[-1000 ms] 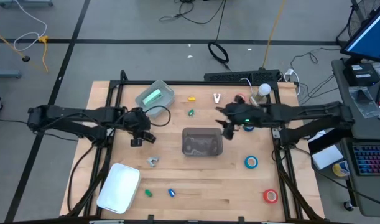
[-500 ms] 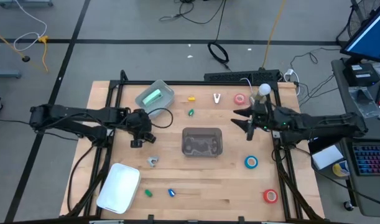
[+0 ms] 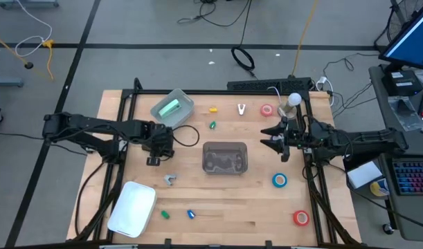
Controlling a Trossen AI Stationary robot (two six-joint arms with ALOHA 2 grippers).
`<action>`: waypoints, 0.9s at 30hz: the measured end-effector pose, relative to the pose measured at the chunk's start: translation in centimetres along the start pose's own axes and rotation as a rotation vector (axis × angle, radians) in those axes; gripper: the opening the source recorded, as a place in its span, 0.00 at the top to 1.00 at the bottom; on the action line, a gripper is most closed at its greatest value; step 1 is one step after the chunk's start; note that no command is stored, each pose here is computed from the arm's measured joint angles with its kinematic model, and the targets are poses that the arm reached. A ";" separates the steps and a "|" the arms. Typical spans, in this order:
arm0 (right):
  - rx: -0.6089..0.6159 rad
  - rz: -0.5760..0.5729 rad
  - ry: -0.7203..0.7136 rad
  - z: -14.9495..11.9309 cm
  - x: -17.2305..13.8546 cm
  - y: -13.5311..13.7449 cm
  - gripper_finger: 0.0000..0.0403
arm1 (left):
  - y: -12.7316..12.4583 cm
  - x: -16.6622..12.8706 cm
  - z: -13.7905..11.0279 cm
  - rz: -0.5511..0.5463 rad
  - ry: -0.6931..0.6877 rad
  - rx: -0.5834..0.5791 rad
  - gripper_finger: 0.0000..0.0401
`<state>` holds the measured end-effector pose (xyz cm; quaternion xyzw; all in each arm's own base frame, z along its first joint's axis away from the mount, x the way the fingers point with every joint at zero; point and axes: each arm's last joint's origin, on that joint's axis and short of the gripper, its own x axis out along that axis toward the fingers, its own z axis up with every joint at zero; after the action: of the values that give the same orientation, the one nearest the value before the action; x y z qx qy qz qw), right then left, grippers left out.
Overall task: Pick and place Stapler, Stapler remover, tape
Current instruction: Put the black stapler into the gray bin
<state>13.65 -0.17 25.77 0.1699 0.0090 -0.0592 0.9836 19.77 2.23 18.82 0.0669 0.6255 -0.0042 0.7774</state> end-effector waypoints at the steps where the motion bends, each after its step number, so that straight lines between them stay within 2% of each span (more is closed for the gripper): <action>1: 0.000 0.000 0.000 0.0 0.0 0.0 0.46 | 0.0 0.0 0.0 0.000 0.000 -0.004 0.62; 9: 0.002 0.000 0.000 0.0 0.0 0.0 0.47 | 0.1 -0.1 0.0 0.037 0.009 -0.066 0.62; 16: 0.002 -0.001 0.001 0.0 0.0 0.0 0.46 | 0.3 -1.3 0.6 0.046 0.013 -0.139 0.61; 22: 0.002 0.000 0.001 0.0 0.0 0.0 0.47 | 0.3 -1.4 0.3 0.048 0.039 -0.220 0.52; 27: -0.007 0.000 0.001 0.0 0.0 0.0 0.46 | 0.4 -1.4 0.3 0.075 0.039 -0.169 0.42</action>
<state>13.65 -0.17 25.76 0.1663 0.0096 -0.0593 0.9842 19.80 2.46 20.30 0.0244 0.6357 0.0790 0.7675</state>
